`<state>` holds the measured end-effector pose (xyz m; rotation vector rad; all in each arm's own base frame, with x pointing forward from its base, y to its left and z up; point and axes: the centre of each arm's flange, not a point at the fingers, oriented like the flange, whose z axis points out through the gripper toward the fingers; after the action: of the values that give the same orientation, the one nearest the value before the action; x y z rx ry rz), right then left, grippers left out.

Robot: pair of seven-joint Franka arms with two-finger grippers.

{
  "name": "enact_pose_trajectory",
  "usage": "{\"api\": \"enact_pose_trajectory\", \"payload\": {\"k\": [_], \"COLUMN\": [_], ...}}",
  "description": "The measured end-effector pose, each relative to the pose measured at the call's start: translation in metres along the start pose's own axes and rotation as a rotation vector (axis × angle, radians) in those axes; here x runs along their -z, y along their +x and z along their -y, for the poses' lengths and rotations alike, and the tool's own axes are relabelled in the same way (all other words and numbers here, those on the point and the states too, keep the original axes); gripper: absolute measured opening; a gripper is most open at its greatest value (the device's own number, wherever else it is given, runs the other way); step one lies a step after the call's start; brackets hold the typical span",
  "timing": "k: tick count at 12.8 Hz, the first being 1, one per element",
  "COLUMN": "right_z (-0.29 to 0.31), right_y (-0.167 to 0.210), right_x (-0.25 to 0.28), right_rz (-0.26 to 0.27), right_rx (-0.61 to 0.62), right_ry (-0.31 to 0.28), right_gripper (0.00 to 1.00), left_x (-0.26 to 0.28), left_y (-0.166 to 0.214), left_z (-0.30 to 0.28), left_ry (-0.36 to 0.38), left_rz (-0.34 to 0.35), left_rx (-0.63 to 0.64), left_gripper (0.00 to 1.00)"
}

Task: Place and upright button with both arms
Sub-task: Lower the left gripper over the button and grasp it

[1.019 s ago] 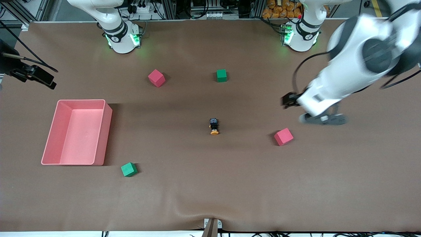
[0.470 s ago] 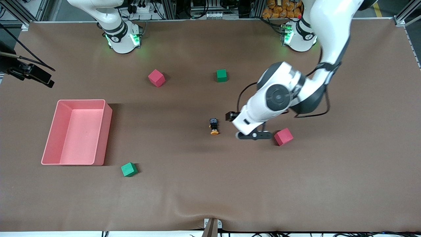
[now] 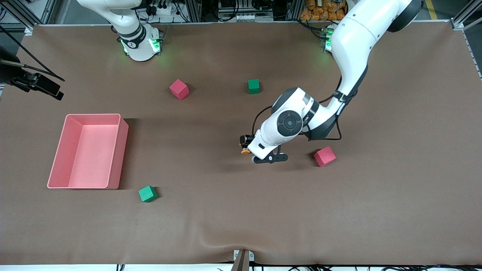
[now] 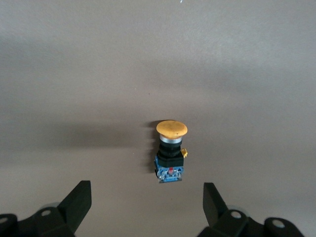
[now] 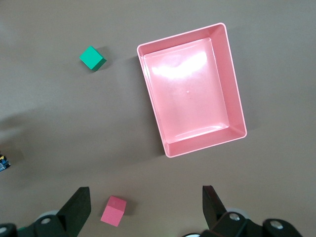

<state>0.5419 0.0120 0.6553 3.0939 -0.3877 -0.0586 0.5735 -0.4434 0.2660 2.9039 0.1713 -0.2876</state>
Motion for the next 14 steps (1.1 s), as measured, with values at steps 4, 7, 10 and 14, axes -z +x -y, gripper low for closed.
{"api": "enact_pose_trajectory", "payload": {"k": [4,7,10,14], "right_z": [-0.001,-0.001,-0.002,-0.002], "right_y": [-0.001,-0.002,-0.002,-0.003], "right_x": [0.015,0.019,0.018,0.018], "right_rz": [-0.033,-0.039,-0.031,-0.023], "right_rx": [0.022,0.021,0.023,0.022], "right_ry": [0.009,0.010,0.008,0.006], "right_gripper": [1.00,1.00,1.00,1.00], "left_x": [-0.041,-0.055,-0.068,-0.083], "left_y": [0.006,0.001,-0.001,-0.002], "left_z": [0.009,0.003,-0.006,-0.007], "left_ry": [-0.021,-0.065,-0.106,-0.111], "left_rz": [0.069,0.106,0.083,0.084], "left_rx": [0.050,0.083,0.088,0.090], "left_gripper": [1.00,0.99,0.98,0.78]}}
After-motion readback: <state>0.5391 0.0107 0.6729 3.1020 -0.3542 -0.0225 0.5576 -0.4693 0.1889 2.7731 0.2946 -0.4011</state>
